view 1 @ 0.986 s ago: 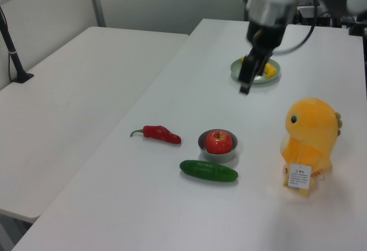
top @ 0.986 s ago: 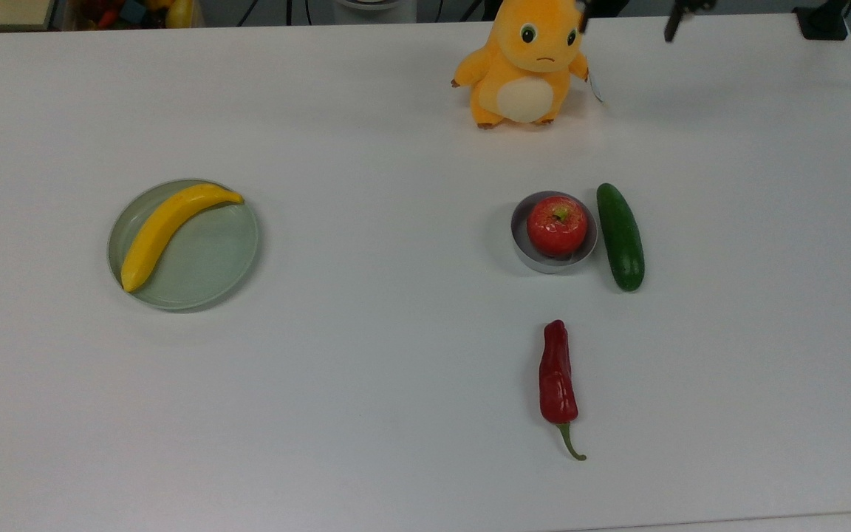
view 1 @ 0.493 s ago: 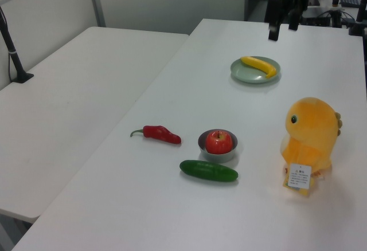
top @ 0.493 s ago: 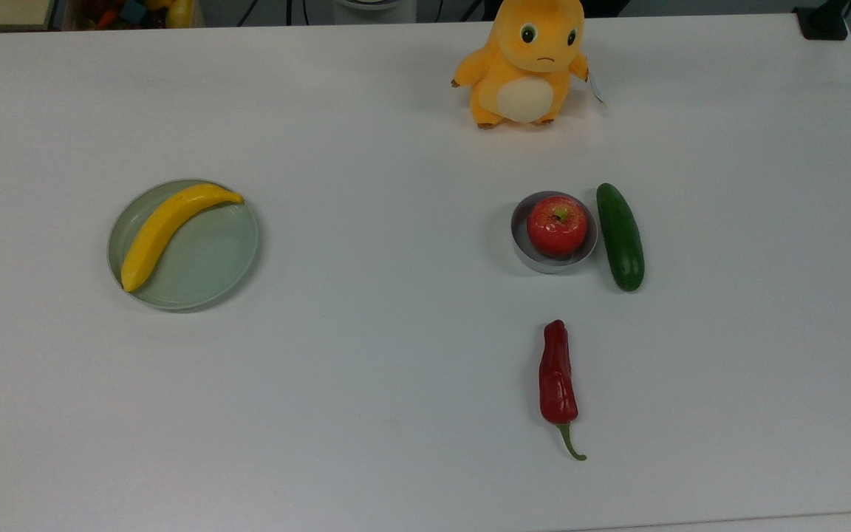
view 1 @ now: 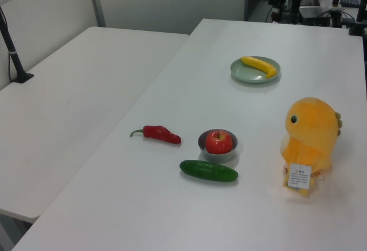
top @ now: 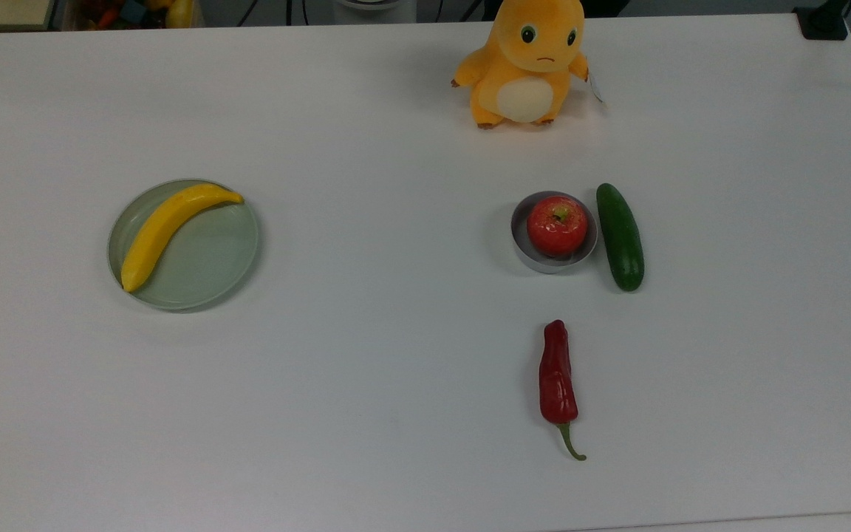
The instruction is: Put the cucumber on the left side of the bowl
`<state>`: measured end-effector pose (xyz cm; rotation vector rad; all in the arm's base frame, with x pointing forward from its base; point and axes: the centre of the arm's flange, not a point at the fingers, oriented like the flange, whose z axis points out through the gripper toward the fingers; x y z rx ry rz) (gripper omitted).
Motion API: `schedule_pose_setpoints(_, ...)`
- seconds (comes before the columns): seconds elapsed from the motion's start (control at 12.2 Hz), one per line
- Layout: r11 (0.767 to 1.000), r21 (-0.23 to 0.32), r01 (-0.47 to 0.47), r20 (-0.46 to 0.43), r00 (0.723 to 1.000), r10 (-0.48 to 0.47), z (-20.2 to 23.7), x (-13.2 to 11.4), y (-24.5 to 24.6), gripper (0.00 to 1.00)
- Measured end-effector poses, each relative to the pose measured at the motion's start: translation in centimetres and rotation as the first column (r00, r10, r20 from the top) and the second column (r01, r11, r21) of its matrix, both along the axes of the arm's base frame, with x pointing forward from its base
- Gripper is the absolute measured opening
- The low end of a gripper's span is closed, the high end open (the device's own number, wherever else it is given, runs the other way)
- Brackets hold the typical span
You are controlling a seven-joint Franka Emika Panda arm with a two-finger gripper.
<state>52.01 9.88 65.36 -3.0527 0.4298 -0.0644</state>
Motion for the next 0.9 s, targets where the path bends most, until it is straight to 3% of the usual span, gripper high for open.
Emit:
schedule_pose_setpoints(0.41,0.990,-0.004,-0.143,0.018,0.989,0.144,-1.4,1.9,-4.3,1.00)
schedule_pose_setpoints(0.9,0.934,-0.018,-0.357,0.019,0.934,0.358,-2.8,3.0,-4.1,1.00)
